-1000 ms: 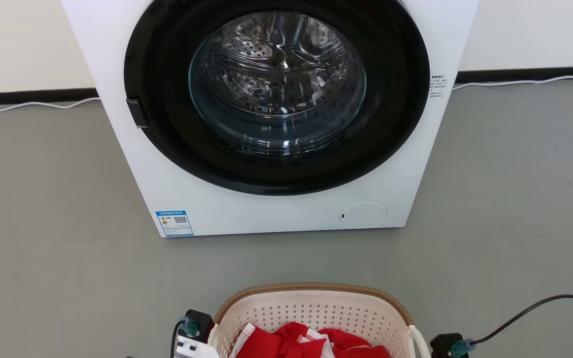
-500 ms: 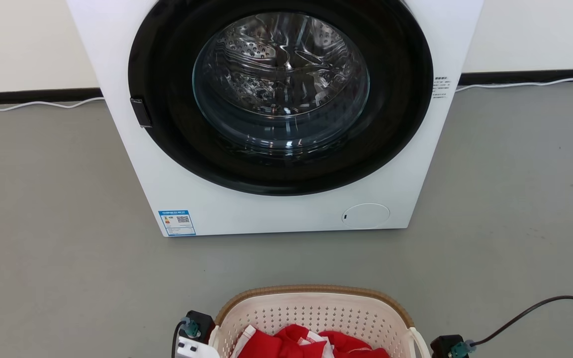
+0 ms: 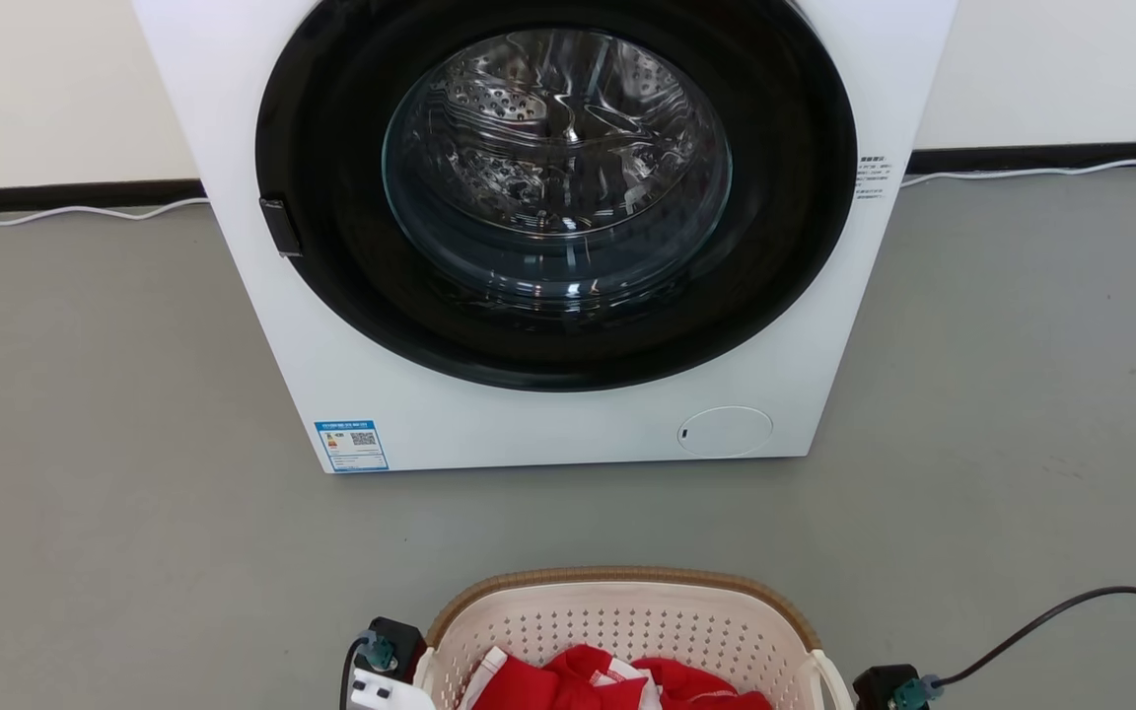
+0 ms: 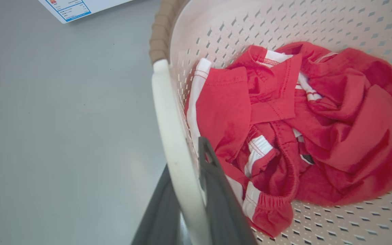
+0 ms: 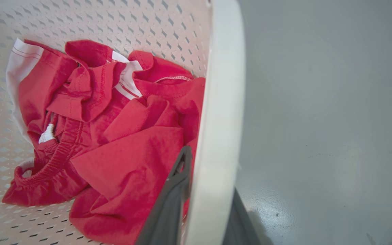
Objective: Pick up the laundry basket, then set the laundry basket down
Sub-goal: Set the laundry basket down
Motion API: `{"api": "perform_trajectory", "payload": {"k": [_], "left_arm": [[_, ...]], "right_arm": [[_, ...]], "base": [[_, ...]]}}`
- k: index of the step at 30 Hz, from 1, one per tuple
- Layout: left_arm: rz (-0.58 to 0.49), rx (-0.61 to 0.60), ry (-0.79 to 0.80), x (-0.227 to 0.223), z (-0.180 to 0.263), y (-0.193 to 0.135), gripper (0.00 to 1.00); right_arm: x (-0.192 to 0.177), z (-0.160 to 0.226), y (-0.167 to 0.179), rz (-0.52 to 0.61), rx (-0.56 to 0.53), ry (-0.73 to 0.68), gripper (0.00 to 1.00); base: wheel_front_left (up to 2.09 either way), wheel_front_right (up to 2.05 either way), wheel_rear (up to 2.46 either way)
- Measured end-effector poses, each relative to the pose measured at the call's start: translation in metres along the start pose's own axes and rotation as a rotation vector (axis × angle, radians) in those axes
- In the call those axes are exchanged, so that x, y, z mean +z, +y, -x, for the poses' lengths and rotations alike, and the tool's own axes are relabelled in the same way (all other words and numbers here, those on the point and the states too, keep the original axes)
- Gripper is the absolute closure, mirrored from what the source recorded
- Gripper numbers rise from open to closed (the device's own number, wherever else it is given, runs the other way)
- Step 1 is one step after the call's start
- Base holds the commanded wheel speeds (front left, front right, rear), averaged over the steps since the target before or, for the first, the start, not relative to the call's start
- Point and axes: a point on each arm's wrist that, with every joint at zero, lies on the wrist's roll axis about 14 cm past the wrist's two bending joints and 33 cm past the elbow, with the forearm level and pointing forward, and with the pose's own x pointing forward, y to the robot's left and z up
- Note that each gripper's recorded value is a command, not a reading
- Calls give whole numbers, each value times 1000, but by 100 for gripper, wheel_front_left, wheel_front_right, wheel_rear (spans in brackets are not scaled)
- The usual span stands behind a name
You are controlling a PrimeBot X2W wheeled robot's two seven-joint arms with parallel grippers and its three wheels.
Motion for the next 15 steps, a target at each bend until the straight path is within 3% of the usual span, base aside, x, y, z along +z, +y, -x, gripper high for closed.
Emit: {"api": "perform_trajectory", "payload": {"k": [10, 15], "left_arm": [[57, 4, 5, -5, -7, 6, 100], [68, 37, -40, 19, -23, 40, 100]], "right_arm": [[5, -9, -1, -6, 3, -6, 100], [41, -31, 7, -14, 39, -71, 100]], "base": [[0, 0, 0], [0, 0, 0]]}}
